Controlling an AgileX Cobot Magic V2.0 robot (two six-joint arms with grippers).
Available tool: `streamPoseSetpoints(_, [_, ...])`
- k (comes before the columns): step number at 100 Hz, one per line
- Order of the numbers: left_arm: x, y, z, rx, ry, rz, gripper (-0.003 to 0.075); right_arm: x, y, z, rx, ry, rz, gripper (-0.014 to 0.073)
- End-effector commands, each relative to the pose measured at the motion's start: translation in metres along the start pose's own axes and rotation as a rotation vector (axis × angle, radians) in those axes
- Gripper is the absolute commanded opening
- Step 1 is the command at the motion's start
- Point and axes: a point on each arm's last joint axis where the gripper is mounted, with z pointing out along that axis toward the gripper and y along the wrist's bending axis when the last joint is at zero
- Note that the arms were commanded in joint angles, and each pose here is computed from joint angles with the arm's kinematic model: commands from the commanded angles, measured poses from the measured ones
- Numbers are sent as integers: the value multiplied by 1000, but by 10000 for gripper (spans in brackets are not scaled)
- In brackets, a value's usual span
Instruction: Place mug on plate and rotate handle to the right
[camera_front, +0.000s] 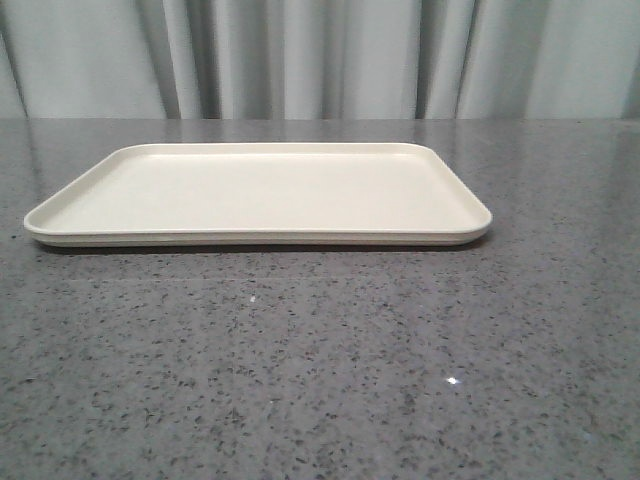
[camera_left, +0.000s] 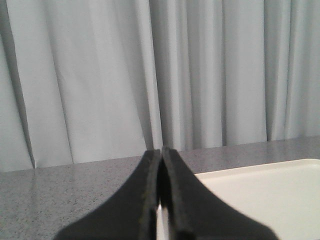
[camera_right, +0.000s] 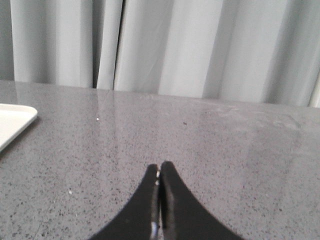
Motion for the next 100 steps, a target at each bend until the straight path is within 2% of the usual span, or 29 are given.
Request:
streamPoseSetpoints(1, [-8, -2, -3, 25, -107, -7, -20, -11, 1, -2, -3, -131, 2, -120])
streamPoseSetpoints(14, [-8, -2, -3, 21, -108, -25, -20, -14, 0, -3, -3, -163, 42, -120])
streamPoseSetpoints(36, [-9, 1, -3, -3, -121, -152, -20, -23, 0, -5, -9, -254, 54, -120])
streamPoseSetpoints(53, [-16, 3, -3, -20, -142, -252, -20, -31, 0, -6, -6, -269, 80, -120])
streamPoseSetpoints(75, [-59, 2, -4, -13, -204, -252, -20, -68, -3, -12, -1, -296, 107, -120])
streamPoseSetpoints(100, [-124, 0, 3, -7, -254, -248, -20, -131, -6, -17, 5, -284, 107, -120])
